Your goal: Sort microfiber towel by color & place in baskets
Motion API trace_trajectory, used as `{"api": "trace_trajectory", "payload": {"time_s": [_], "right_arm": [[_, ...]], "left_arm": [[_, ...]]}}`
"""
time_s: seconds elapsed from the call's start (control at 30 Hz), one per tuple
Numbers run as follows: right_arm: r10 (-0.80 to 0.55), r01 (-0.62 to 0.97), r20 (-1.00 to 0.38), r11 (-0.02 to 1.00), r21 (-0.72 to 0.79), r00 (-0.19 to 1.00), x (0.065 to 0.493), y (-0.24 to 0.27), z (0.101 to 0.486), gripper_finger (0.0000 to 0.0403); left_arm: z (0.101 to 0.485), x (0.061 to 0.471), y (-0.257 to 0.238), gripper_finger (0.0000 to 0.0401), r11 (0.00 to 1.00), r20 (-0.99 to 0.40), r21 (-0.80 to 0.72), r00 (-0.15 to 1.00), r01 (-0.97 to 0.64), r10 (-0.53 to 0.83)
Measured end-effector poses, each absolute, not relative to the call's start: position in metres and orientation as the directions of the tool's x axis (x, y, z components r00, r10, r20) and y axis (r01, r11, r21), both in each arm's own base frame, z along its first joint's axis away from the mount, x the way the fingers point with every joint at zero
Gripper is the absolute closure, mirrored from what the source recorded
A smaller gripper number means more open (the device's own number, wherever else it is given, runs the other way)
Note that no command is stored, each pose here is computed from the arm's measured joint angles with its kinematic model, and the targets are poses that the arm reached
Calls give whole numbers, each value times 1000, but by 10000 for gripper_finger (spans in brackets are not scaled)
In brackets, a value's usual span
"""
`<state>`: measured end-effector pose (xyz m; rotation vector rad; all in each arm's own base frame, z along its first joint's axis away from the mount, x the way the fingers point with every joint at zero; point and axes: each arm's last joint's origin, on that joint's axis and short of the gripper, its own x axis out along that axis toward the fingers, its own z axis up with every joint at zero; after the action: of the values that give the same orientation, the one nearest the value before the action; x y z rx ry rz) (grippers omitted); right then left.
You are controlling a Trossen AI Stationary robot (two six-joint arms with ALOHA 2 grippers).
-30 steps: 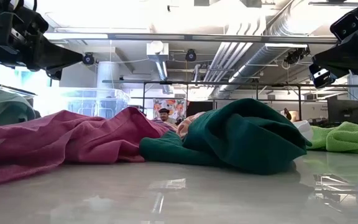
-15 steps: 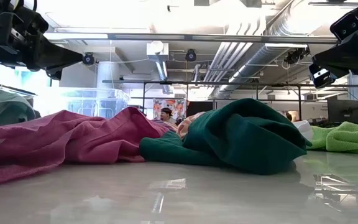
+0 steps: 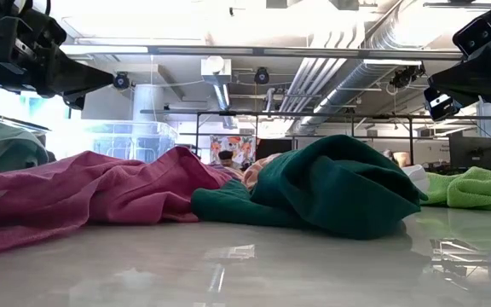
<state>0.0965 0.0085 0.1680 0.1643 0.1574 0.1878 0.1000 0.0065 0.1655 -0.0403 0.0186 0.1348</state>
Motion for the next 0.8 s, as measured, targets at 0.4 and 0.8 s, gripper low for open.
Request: {"api": "trace_trajectory", "payload": {"time_s": [0.4,0.8], "right_arm": [[198,-172,-140,969,176,970,97,8,168,398],[198,-172,-139,969,176,970,96,8,168,398]], "left_arm": [[166,100,7,401,990,-20,-46,991,-135,134],[171,100,7,401,970,32,-194,988,-145,153]]}}
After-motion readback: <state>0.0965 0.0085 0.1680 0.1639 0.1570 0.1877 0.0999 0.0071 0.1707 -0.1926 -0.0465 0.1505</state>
